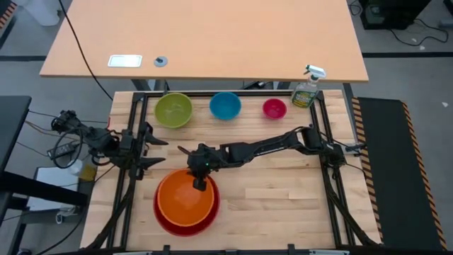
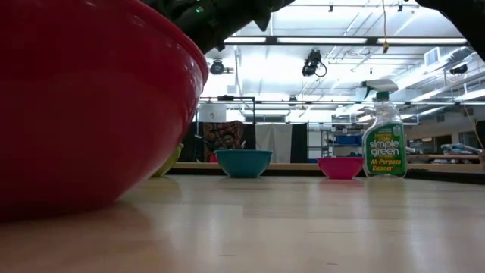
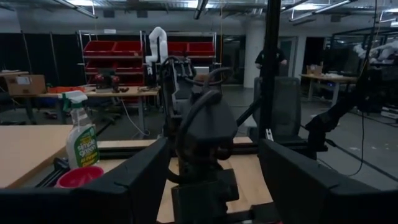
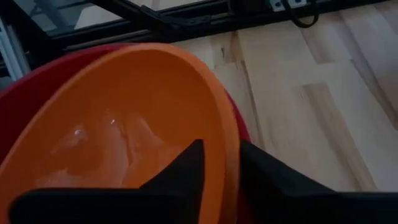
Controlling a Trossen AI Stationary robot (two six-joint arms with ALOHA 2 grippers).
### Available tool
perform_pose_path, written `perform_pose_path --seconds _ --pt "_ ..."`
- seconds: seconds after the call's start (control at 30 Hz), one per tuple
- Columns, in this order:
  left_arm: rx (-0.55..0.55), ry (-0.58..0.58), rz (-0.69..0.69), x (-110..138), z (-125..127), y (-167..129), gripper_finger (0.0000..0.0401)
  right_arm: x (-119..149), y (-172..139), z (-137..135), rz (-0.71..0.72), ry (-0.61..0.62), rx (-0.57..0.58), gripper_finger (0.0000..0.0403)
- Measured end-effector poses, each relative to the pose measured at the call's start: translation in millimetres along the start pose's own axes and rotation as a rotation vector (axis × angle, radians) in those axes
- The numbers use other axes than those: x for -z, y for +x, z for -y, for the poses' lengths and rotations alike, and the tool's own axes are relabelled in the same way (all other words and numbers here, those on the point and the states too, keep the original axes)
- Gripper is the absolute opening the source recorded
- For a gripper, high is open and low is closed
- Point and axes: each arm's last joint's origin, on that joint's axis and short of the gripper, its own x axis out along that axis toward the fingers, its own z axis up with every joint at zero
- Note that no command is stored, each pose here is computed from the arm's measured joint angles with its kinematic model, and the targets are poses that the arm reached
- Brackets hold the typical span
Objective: Nest bowls inside each other by size order
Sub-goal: Stack the orange bowl on top of the red bowl, then stack the green bowl on top of the orange bowl
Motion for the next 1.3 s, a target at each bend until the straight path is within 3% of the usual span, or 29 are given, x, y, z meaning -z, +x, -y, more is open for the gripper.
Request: perform_pose_path --seconds 0.23,0.43,0.77,0.93,1.3 --pt "-0.001 0.006 -0.002 0 0 0 0.0253 4 -2 -1 -0.075 0.067 -0.033 0.0175" --pt "-0.001 0.008 -0.006 1 0 0 0.0253 -7 -20 -4 -0.194 0.055 0.101 0.018" --pt "-0.004 0.024 -0.035 4 0 0 0.0253 -36 -42 -4 -0.168 -0.068 0.192 0.018" --pt "-0.089 0.045 -0.071 7 -2 0 0.0253 -36 -38 33 -0.18 -0.141 0.292 0.0181" --pt "-0.38 0.08 -0.149 16 -10 0 0.0253 -49 -34 146 -0.016 -0.198 0.278 0.0188"
